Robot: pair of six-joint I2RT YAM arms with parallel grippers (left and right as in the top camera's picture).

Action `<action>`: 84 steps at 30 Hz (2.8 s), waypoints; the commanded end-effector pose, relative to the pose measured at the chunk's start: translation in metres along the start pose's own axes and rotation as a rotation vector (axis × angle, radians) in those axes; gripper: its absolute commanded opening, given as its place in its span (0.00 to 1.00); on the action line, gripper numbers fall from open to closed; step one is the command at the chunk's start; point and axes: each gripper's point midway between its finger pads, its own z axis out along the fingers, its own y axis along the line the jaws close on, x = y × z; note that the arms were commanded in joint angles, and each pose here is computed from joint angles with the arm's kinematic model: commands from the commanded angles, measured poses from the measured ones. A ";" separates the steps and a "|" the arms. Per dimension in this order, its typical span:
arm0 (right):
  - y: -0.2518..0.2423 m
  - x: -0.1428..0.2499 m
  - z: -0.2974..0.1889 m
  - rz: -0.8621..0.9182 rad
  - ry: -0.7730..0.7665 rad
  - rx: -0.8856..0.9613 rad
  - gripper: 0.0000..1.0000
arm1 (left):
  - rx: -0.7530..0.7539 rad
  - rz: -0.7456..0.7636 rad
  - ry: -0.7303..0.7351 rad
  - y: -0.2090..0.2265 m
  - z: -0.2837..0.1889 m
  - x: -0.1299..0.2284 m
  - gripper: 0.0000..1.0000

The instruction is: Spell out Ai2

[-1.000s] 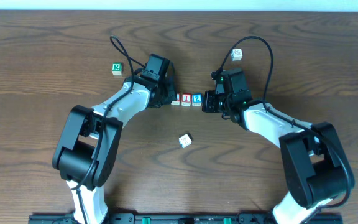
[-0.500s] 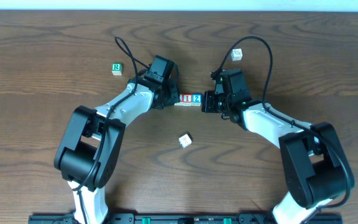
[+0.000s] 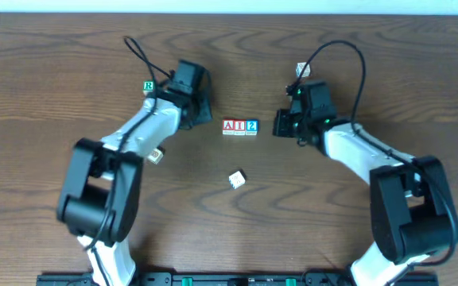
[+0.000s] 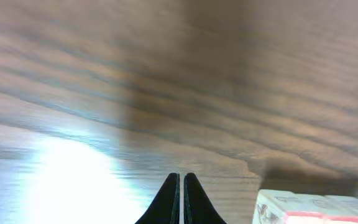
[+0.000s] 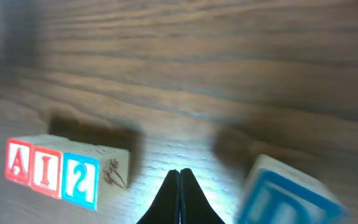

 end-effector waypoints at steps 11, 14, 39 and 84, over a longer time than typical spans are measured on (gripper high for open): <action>0.056 -0.066 -0.214 -0.260 -0.312 0.034 0.80 | 0.065 0.075 -0.398 -0.006 -0.228 -0.044 0.68; 0.063 -0.057 -0.252 -0.272 -0.376 0.018 0.99 | 0.116 0.078 -0.441 -0.007 -0.264 -0.034 0.95; 0.066 -0.008 -0.326 -0.286 -0.449 0.001 0.99 | 0.084 0.137 -0.494 0.021 -0.322 0.004 0.95; 0.055 0.018 -0.316 -0.263 -0.331 0.029 0.99 | -0.138 0.114 -0.556 0.184 -0.147 0.176 0.95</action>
